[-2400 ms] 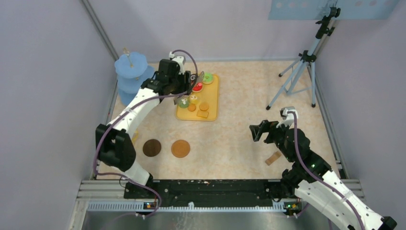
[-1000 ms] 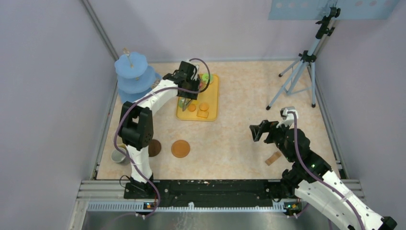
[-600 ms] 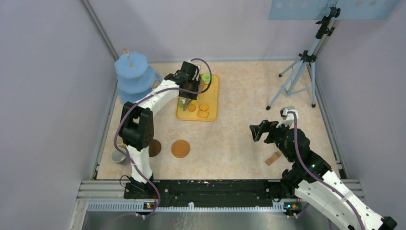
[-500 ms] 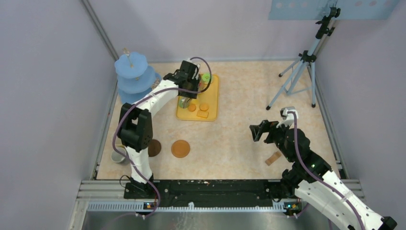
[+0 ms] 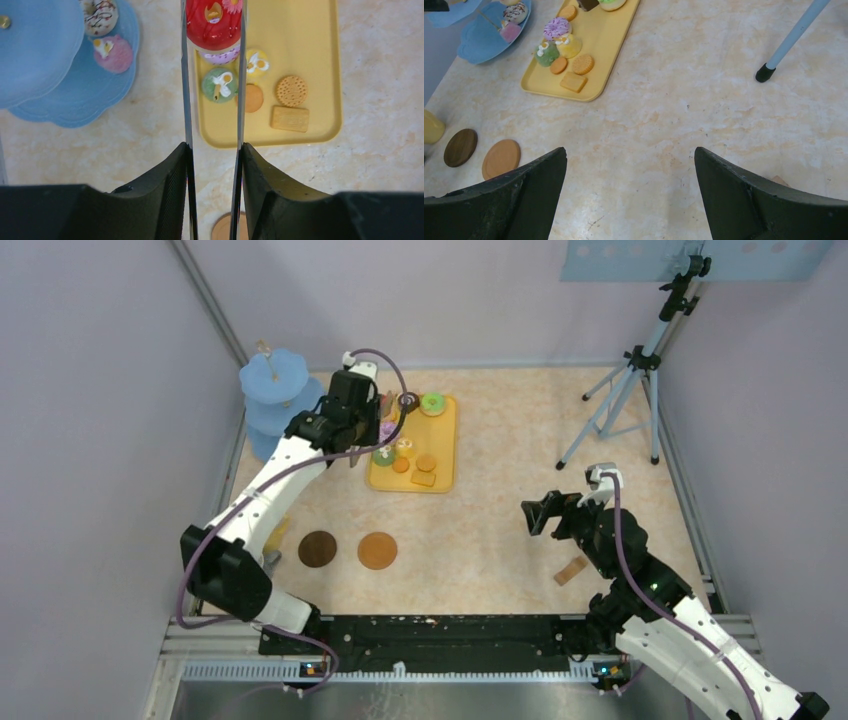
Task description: Serve the afternoon tea
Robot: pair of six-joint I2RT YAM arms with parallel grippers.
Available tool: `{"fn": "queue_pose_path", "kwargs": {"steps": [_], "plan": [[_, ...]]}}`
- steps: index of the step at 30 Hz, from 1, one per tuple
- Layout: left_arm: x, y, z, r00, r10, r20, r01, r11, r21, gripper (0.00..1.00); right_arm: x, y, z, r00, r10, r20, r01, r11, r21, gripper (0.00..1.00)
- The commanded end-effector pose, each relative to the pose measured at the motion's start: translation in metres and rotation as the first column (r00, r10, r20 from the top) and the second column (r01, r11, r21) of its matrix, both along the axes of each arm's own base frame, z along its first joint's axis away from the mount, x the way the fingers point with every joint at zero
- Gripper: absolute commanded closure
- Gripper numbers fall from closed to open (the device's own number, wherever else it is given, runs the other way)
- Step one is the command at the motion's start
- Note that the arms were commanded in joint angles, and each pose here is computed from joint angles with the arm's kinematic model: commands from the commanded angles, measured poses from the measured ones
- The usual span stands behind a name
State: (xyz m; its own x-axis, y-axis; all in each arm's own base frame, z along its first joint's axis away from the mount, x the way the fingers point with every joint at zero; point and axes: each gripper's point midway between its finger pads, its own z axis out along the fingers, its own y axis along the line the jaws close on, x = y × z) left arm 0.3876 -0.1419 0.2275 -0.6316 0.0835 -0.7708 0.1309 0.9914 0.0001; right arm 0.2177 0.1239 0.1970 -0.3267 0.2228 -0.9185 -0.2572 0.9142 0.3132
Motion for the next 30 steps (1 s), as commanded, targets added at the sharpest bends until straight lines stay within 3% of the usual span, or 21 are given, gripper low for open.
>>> {"fn": "queue_pose_path", "kwargs": {"steps": [1, 7, 12, 20, 30], "plan": [[-0.022, 0.040, -0.002, 0.994, 0.113, -0.004, -0.113, 0.993, 0.024, 0.59, 0.003, 0.000, 0.014, 0.999, -0.005, 0.046, 0.004, 1.000, 0.026, 0.04], [-0.050, 0.086, -0.035, 0.968, 0.234, -0.091, -0.233, 0.972, 0.031, 0.61, 0.003, 0.002, 0.016, 0.999, 0.004, 0.054, -0.006, 1.000, 0.030, 0.04], [-0.055, 0.124, -0.049, 0.926, 0.368, -0.080, -0.368, 0.930, 0.015, 0.63, 0.002, 0.003, 0.016, 0.998, 0.014, 0.056, -0.016, 0.999, 0.034, 0.04], [-0.035, 0.158, -0.059, 0.860, 0.508, -0.048, -0.509, 0.860, -0.029, 0.65, 0.000, 0.003, 0.019, 0.998, 0.016, 0.068, -0.019, 0.999, 0.047, 0.04], [0.009, 0.166, -0.080, 0.832, 0.545, -0.098, -0.554, 0.826, -0.109, 0.66, 0.000, 0.001, 0.019, 0.997, 0.010, 0.071, -0.013, 0.999, 0.046, 0.04]]}}
